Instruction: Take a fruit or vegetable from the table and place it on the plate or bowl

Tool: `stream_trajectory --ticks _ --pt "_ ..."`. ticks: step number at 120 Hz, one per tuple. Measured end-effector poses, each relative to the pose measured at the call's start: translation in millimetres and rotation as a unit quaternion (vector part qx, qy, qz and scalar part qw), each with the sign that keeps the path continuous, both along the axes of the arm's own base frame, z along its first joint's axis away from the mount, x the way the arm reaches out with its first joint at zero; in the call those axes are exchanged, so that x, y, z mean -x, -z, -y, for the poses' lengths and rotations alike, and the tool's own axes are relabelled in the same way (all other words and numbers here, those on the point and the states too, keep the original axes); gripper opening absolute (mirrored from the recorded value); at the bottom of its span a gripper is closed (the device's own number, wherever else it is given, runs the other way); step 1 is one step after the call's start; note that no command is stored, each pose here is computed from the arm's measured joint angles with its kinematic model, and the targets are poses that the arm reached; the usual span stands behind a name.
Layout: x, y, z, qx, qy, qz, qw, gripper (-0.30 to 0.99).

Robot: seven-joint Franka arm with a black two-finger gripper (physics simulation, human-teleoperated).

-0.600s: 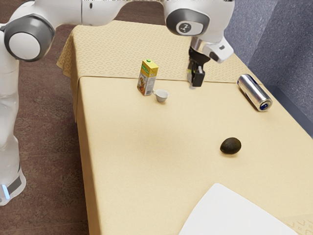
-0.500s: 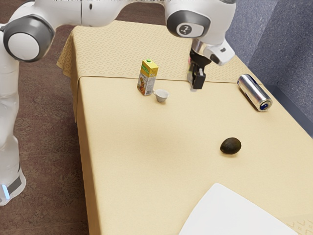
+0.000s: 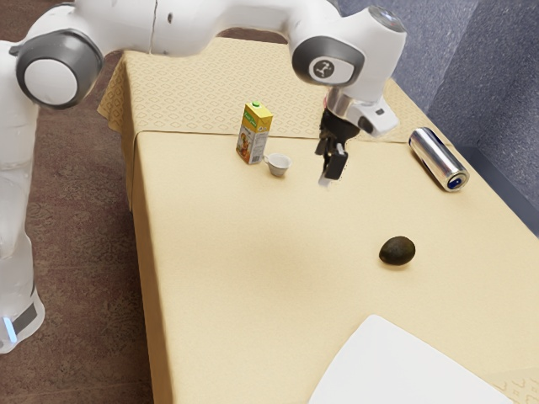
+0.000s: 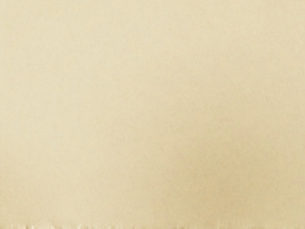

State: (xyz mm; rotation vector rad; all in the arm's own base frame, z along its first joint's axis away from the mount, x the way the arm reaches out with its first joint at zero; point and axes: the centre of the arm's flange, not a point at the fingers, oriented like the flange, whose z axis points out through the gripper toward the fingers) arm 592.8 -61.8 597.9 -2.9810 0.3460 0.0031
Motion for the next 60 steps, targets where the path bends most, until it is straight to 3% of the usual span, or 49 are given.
stream_trajectory --ticks 36,49,60 --pt "-28.1 21.7 7.1 0.037 0.021 0.057 0.997 0.69" --pt "-36.2 27.1 1.4 0.043 0.007 0.061 0.997 0.69" --pt "-62.5 42.9 1.5 0.054 0.003 0.061 0.997 0.69"
